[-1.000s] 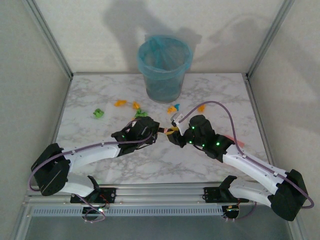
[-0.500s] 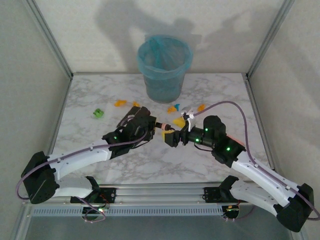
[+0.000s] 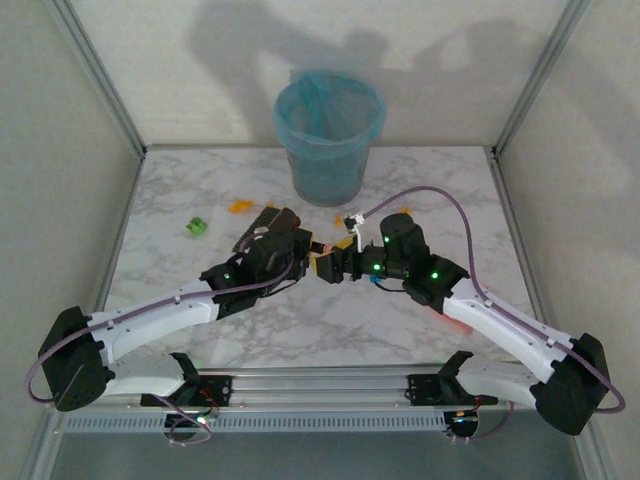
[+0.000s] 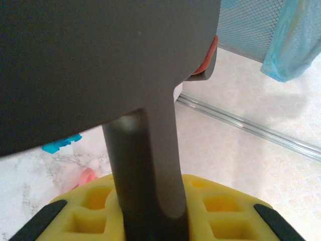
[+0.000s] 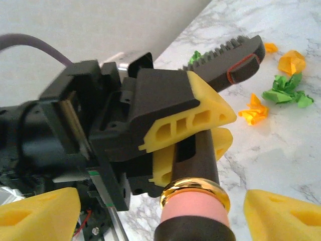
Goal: Sweep away the paper scraps from the table
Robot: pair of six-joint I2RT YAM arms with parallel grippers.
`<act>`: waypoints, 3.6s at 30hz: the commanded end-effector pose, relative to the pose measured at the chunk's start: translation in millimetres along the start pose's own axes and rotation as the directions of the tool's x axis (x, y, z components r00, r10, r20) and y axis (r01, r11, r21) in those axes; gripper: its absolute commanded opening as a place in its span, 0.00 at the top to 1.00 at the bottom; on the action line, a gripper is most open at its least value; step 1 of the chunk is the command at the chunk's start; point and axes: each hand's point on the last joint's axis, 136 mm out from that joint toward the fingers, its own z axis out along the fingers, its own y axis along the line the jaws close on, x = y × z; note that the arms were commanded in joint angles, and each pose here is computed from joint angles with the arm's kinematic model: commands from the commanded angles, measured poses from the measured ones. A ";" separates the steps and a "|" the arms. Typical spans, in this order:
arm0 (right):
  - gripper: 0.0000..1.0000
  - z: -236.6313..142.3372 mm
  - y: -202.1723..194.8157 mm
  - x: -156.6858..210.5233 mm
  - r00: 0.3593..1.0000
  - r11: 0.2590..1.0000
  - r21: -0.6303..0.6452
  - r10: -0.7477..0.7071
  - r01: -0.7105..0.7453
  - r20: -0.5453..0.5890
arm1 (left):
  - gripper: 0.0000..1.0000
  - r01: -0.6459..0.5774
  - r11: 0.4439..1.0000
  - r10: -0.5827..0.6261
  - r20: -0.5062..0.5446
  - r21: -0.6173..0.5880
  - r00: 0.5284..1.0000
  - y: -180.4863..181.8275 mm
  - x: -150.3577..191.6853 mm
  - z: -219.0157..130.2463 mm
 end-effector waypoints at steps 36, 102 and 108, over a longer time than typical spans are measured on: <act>0.54 14.5 -25.1 7.6 0.947 0.927 0.191 -0.315 0.322 -0.065 | 1.00 -0.068 0.996 0.067 -0.027 -0.051 0.997 -2.8 16.9 7.8; 1.00 -263.6 -128.0 10.9 0.781 0.435 0.757 -0.171 -0.487 0.601 | 0.00 -0.989 -0.115 0.978 -0.165 0.088 -0.129 15.7 150.9 40.3; 1.00 -270.5 -143.3 31.3 0.792 0.350 0.798 -0.200 -0.492 0.576 | 0.00 -0.967 -0.179 0.930 -0.291 0.180 -0.226 44.1 173.2 109.0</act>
